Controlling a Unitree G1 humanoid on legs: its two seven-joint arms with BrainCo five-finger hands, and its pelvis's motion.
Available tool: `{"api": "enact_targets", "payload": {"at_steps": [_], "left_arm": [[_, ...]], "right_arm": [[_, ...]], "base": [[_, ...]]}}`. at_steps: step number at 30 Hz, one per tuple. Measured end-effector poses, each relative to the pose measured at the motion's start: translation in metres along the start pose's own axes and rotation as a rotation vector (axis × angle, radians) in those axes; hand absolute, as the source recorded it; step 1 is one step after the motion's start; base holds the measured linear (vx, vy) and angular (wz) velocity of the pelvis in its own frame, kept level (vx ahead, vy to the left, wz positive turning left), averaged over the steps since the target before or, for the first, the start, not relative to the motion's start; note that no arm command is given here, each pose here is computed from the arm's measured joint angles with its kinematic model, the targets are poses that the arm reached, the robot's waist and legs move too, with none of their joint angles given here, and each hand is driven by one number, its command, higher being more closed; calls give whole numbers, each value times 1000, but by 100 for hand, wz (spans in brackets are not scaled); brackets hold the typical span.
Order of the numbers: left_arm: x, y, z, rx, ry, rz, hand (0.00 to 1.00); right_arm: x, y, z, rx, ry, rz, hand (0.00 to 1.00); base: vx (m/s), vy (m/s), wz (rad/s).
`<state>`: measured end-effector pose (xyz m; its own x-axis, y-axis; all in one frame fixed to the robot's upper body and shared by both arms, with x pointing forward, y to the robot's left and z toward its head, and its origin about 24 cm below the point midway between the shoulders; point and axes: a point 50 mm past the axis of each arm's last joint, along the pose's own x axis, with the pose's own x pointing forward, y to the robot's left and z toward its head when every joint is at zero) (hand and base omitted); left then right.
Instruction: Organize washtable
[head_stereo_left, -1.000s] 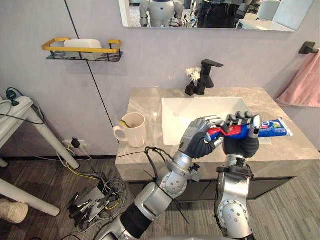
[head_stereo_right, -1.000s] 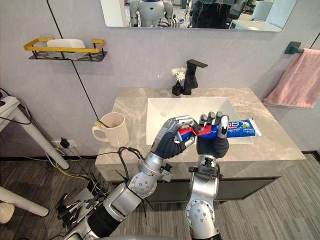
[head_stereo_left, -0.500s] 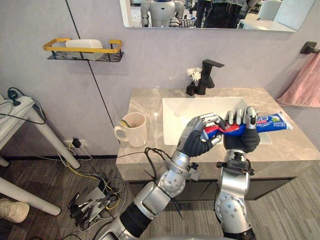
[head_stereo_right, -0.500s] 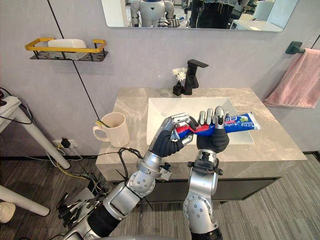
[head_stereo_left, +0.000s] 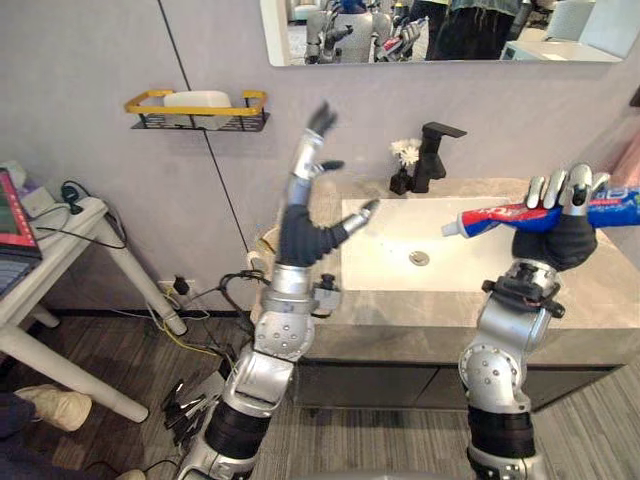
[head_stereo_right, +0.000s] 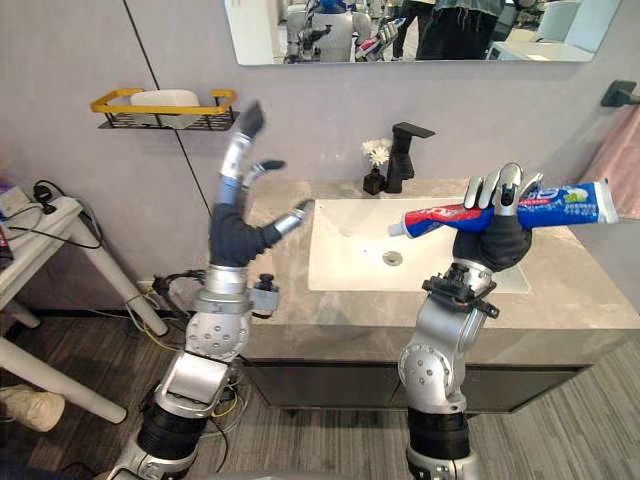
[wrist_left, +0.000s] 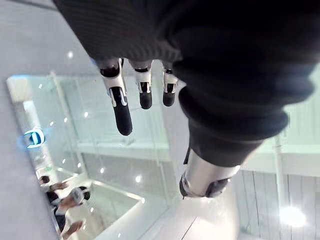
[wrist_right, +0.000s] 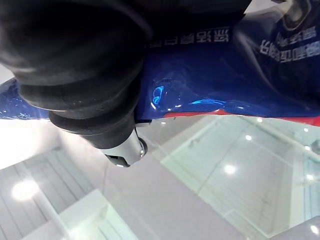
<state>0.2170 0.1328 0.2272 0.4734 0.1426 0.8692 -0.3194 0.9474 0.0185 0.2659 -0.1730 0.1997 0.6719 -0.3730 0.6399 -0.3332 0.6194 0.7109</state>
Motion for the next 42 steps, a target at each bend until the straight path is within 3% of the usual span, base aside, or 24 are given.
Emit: {"api": "enact_targets", "payload": {"at_steps": [5, 10, 15, 19, 25, 30, 42], "left_arm": [[-3, 55, 3, 172, -5, 233, 0], [-46, 91, -11, 338, 236, 304, 0], [-86, 99, -24, 359, 471, 272, 0], [-157, 104, -58, 353, 889, 185, 0], [-226, 96, -78, 306, 1245, 84, 0], [-267, 91, -86, 275, 1433, 14, 0], [-288, 90, -107, 223, 1556, 42, 0]], "right_arm": [[27, 11, -10, -31, 31, 83, 100], [52, 21, -20, -74, 95, 166, 100], [66, 32, -22, -142, 173, 281, 100], [71, 44, -5, -286, 257, 494, 100], [72, 65, 24, -425, 262, 734, 100], [74, 56, 17, -501, 330, 736, 100], [77, 40, -22, -421, 388, 554, 100]], "base": [[-35, -19, 36], [-44, -39, 44], [-21, -42, 34], [11, -27, 12], [2, -2, -1], [-14, -12, -15], [-5, -3, -5]]}}
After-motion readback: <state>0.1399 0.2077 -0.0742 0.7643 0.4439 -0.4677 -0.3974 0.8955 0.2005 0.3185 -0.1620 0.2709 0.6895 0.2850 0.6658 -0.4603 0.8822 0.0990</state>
